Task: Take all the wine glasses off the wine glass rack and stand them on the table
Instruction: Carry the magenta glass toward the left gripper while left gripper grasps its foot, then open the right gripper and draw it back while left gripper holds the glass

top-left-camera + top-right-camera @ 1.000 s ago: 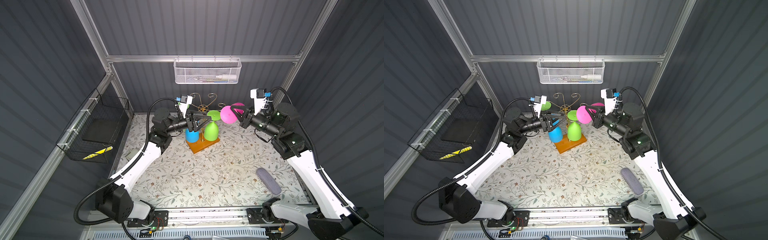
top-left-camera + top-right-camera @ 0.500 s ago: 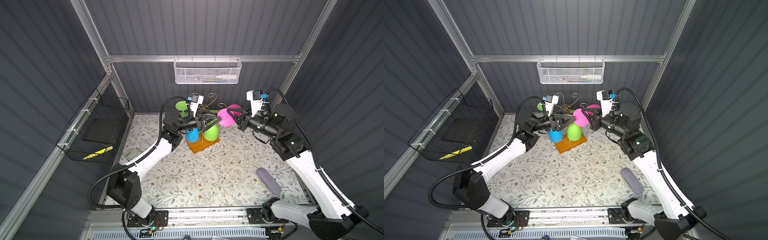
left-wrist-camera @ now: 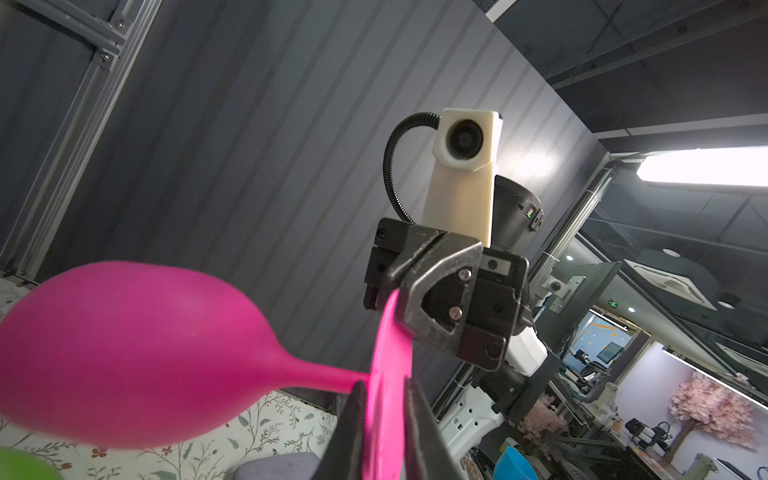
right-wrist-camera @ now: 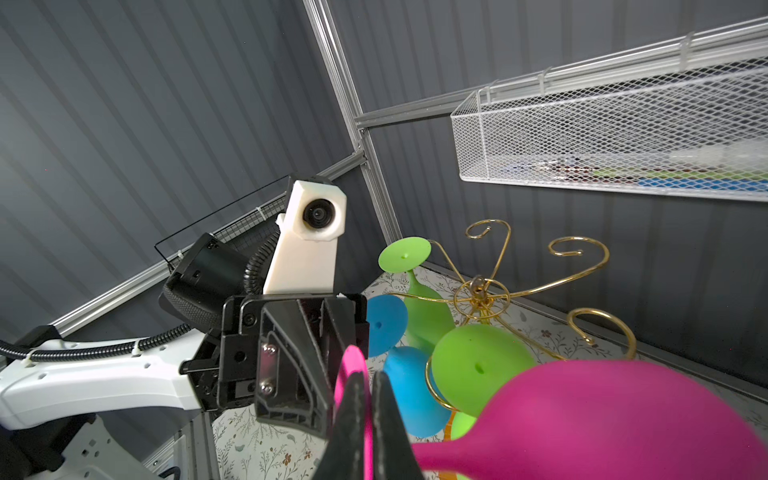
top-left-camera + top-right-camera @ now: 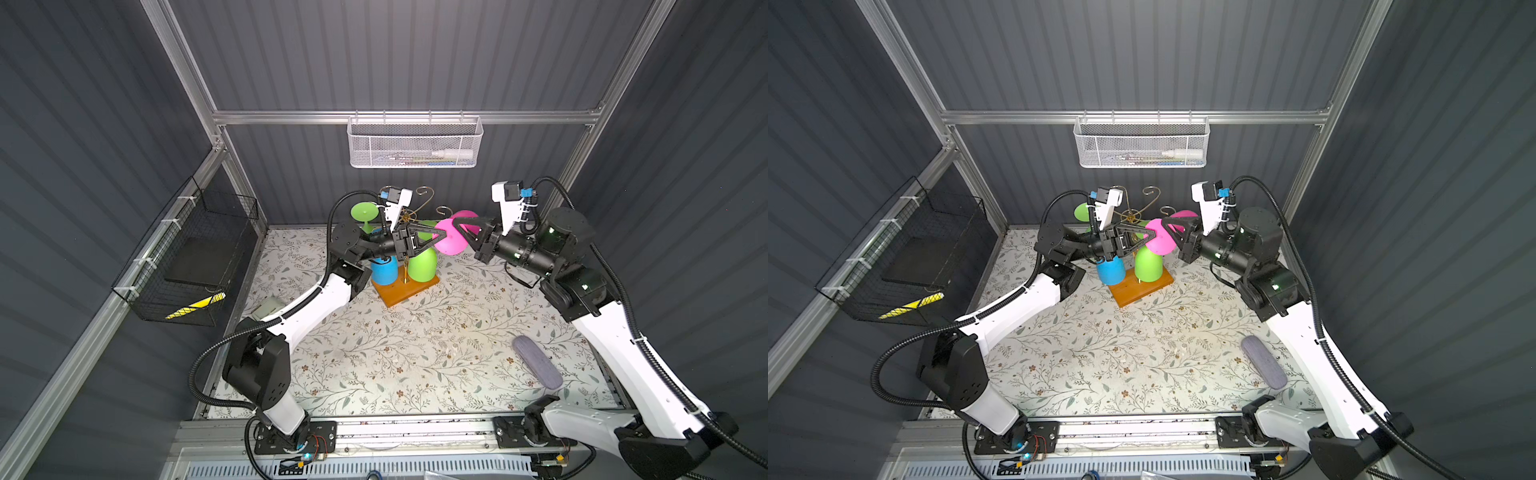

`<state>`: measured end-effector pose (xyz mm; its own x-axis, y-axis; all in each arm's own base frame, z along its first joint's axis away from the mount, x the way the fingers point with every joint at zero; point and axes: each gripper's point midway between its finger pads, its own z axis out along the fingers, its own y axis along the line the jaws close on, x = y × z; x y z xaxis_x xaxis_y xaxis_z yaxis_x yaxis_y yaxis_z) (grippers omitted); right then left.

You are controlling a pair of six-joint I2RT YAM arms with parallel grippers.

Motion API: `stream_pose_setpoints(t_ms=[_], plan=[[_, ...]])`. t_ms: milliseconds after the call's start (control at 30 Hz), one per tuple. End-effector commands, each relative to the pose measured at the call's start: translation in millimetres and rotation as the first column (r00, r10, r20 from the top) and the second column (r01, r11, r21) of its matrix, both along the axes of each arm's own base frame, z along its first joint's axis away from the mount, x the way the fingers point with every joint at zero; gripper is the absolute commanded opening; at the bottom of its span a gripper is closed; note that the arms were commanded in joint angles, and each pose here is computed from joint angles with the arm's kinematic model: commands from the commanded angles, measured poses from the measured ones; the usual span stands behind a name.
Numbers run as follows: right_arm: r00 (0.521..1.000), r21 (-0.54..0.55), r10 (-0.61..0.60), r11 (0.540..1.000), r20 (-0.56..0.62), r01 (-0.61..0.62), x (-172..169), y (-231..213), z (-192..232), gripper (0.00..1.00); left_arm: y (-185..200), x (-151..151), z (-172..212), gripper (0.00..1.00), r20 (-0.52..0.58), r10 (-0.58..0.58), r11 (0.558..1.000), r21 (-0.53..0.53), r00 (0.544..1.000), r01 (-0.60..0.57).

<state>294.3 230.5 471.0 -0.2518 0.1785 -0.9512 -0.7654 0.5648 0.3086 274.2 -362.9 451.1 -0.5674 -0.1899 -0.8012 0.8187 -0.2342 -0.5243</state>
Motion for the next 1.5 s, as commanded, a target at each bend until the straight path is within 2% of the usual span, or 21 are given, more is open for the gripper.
stream_pose_setpoints(t_ms=[0, 67, 167, 233, 333, 433, 533, 667, 900, 1467], plan=[[1.000, -0.006, -0.001, 1.000, -0.001, 0.001, -3.1, -1.1, 0.0, 0.00, 4.9, -17.1, 20.2, 0.07, 0.067, -0.035, 0.998, -0.041, 0.997, 0.038], [1.000, -0.009, -0.019, 1.000, -0.007, 0.019, -2.1, -3.8, -1.0, 0.00, 6.6, -21.0, 23.1, 0.01, 0.068, -0.047, 0.998, -0.039, 0.997, 0.050], [0.999, -0.020, -0.038, 0.999, -0.005, 0.038, -5.6, -8.7, -0.2, 0.07, 11.7, -22.0, 24.8, 0.00, 0.053, -0.069, 0.997, -0.012, 0.996, 0.070], [0.998, -0.037, -0.059, 0.998, -0.004, 0.059, -4.8, -12.2, -3.2, 0.17, 25.7, -14.2, 29.5, 0.00, 0.028, -0.057, 0.998, -0.017, 0.998, 0.058], [0.990, -0.075, -0.127, 0.989, 0.054, 0.131, -13.0, -28.9, 1.1, 0.39, 61.3, 2.9, 42.6, 0.00, -0.019, -0.023, 0.997, -0.074, 1.000, 0.021], [0.975, -0.120, -0.197, 0.971, 0.101, 0.209, -12.0, -42.8, -2.6, 0.61, 80.4, 2.2, 54.3, 0.00, -0.043, -0.062, 0.989, -0.134, 0.997, 0.056], [0.959, -0.166, -0.233, 0.951, 0.162, 0.259, -11.0, -51.1, -7.0, 0.76, 81.1, 2.4, 56.6, 0.00, -0.087, -0.128, 0.980, -0.163, 0.988, 0.113], [0.939, -0.233, -0.251, 0.924, 0.233, 0.305, -3.1, -55.1, -17.4, 0.91, 81.1, 2.7, 56.7, 0.00, -0.095, -0.131, 0.980, -0.164, 0.987, 0.114], [0.941, -0.272, -0.248, 0.912, 0.231, 0.307, 10.7, -49.9, -28.5, 0.99, 84.5, -2.9, 57.1, 0.00, -0.100, -0.123, 0.979, -0.177, 0.987, 0.104], [0.951, -0.331, -0.202, 0.903, 0.234, 0.273, 17.9, -41.4, -47.7, 0.99, 81.3, -12.6, 55.7, 0.00, -0.112, -0.135, 0.975, -0.193, 0.984, 0.111]])
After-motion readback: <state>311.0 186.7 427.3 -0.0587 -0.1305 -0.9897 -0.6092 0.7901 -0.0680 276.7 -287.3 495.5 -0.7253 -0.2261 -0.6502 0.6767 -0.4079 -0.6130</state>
